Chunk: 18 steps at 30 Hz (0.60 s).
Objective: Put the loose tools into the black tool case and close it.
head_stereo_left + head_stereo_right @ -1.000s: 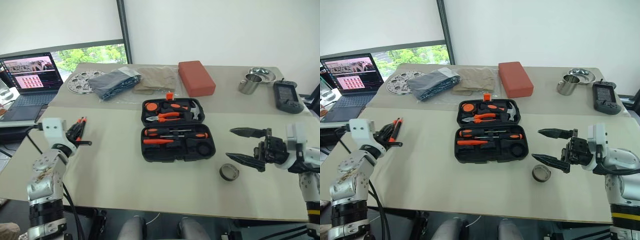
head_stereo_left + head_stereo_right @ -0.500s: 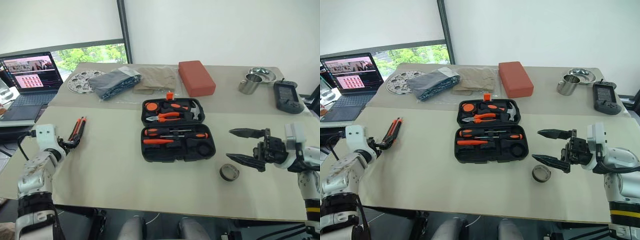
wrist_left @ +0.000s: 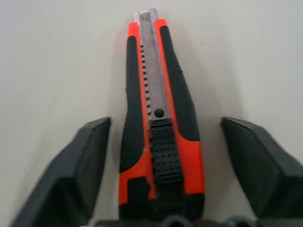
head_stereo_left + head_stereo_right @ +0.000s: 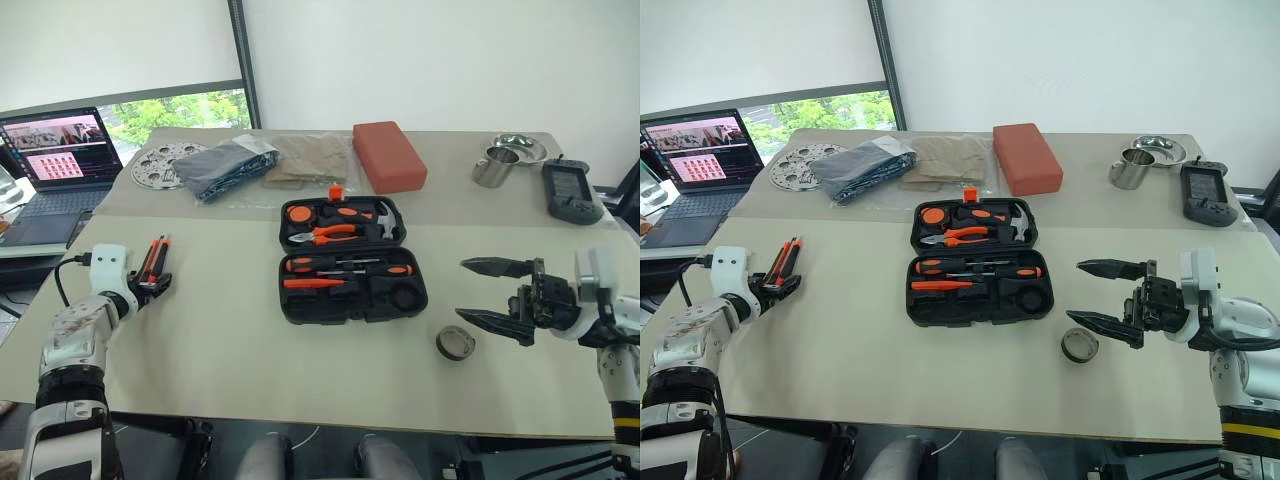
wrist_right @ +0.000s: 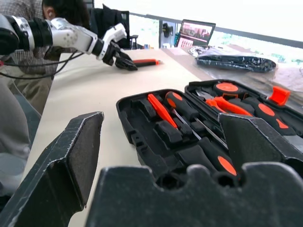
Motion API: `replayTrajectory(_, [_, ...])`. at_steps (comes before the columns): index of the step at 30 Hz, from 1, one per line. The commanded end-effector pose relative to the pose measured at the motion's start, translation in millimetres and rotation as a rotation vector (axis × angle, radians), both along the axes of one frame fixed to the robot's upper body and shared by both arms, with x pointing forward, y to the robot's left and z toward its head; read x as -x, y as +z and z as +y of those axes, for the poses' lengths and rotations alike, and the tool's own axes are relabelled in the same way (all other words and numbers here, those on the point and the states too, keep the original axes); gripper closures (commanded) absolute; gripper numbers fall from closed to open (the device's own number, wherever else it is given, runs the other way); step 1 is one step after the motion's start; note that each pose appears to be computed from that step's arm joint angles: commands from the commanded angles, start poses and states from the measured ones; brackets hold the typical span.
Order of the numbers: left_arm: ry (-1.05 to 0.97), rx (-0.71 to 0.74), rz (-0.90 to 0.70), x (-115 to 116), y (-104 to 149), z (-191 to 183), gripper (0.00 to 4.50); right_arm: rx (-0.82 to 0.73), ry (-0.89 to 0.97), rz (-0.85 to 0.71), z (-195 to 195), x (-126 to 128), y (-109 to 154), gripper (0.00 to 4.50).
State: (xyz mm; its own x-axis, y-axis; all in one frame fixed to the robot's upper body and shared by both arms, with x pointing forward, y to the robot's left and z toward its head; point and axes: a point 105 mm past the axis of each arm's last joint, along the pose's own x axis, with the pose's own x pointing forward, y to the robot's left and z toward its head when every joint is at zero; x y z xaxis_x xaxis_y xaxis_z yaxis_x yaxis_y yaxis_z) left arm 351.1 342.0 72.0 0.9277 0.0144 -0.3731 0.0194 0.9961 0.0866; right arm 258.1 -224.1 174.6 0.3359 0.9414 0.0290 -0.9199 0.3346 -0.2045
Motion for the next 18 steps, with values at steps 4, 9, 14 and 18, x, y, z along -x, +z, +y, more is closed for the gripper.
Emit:
replayTrajectory(4, [0.082, 0.029, -0.018, 9, -1, 17, 2.72, -0.031, -0.004, -0.053, -7, 1, 12, 0.0])
replayTrajectory(9, [0.074, -0.025, -0.078, 10, 12, 23, 2.72, -0.032, -0.008, -0.049, -10, -1, 12, 0.0])
replayTrajectory(14, [0.016, 0.003, -0.259, -4, 56, 13, 2.72, -0.028, -0.012, -0.044, -13, -2, 11, 0.0])
replayTrajectory(18, [-0.164, -0.056, -0.363, -17, 87, -18, 2.72, -0.024, -0.012, -0.04, -13, -3, 11, 0.0])
